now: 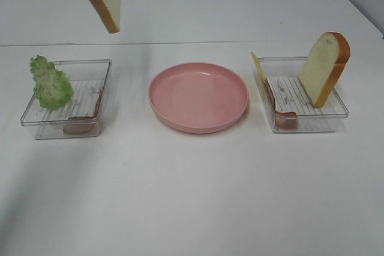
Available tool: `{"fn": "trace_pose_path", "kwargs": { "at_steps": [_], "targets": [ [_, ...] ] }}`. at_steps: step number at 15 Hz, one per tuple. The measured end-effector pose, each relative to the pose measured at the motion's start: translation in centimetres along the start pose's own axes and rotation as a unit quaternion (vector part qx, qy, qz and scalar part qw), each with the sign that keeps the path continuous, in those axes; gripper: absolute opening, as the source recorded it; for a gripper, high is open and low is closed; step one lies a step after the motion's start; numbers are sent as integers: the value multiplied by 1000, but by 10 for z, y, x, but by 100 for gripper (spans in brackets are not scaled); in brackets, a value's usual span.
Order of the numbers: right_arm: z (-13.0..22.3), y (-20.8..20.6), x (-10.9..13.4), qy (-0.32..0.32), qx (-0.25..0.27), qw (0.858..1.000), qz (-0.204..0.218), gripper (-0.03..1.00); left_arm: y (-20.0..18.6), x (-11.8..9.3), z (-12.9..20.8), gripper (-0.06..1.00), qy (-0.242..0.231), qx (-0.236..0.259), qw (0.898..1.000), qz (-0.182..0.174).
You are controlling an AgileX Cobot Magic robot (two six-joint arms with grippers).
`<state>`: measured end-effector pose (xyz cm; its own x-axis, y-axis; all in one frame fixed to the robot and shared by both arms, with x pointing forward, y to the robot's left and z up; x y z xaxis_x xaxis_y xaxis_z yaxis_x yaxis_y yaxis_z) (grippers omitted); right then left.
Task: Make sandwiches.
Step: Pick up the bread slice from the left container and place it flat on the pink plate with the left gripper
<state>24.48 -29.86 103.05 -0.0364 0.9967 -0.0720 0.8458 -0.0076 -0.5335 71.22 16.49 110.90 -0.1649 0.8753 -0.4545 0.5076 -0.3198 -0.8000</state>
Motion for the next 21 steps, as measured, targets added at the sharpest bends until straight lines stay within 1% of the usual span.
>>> {"fn": "trace_pose_path", "kwargs": {
  "at_steps": [1, 2, 3, 4, 5, 7, 8, 9, 11, 12, 14, 16, 21],
  "targets": [
    [0, 0, 0, 0, 0, 1000, 0, 91, 2, -4, 3, 19, 1, 15, 1000, 22],
    [0, 0, 0, 0, 0, 1000, 0, 91, 7, -13, 9, 19, 5, 40, 997, 61],
    [0, 0, 0, 0, 0, 1000, 0, 91, 15, -23, 16, 19, 18, 55, 994, 91],
    [0, 0, 0, 0, 0, 1000, 0, 91, 36, -36, 30, 19, 39, 79, 989, 115],
    [0, 0, 0, 0, 0, 1000, 0, 91, 42, -39, 34, 19, 44, 86, 988, 118],
    [0, 0, 0, 0, 0, 1000, 0, 91, 79, -49, 56, 19, 52, 124, 983, 127],
    [0, 0, 0, 0, 0, 1000, 0, 91, 108, -53, 70, 19, 44, 144, 979, 138],
    [0, 0, 0, 0, 0, 1000, 0, 91, 114, -55, 73, 19, 42, 147, 978, 142],
    [0, 0, 0, 0, 0, 1000, 0, 91, 149, -59, 88, 19, 24, 155, 974, 165],
    [0, 0, 0, 0, 0, 1000, 0, 91, 159, -58, 92, 19, 14, 156, 973, 170],
    [0, 0, 0, 0, 0, 1000, 0, 91, 172, -55, 97, 19, 1, 163, 972, 172],
    [0, 0, 0, 0, 0, 1000, 0, 91, 189, -48, 103, 19, -8, 174, 971, 165],
    [0, 0, 0, 0, 0, 1000, 0, 91, 197, -44, 107, 19, -15, 181, 970, 159]
  ]
}}
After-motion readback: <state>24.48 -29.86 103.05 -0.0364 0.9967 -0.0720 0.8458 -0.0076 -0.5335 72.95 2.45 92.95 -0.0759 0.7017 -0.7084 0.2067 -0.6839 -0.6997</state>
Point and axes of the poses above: a point on each arm's last joint axis where the gripper is mounted, y pointing out along that axis toward the gripper, x along the wrist's bending axis when the last joint is at zero, z = x × y, the point moved 1 cm from there along y, pointing out along that axis toward the gripper, and after that the axes turned 7 degrees about -y, right-handed, at the moved point
